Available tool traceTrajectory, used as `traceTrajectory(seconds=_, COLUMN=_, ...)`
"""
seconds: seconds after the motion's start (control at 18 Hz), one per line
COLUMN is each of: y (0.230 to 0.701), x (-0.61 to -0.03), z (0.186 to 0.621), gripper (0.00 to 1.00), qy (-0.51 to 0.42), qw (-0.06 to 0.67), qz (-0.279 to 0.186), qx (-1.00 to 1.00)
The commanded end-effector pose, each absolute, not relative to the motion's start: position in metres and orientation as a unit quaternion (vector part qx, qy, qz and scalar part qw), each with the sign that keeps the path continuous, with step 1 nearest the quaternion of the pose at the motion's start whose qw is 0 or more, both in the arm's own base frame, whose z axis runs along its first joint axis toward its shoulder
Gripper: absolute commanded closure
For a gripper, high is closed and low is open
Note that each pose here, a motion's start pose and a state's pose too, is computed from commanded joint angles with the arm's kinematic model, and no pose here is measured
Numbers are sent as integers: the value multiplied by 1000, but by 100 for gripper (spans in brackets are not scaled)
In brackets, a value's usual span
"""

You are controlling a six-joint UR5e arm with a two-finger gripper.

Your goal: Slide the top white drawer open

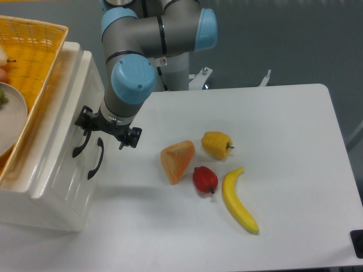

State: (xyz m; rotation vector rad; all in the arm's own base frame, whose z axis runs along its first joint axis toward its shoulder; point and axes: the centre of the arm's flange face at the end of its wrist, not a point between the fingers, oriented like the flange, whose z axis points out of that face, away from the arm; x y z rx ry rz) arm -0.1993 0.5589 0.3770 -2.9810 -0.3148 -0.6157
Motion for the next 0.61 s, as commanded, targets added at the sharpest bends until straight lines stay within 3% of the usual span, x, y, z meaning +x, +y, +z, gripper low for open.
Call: traceTrajectory(seconds=0.61, y=559, x=-200, z=373, gripper=0, qy=-103, qw=37, qz=-202, qx=-973)
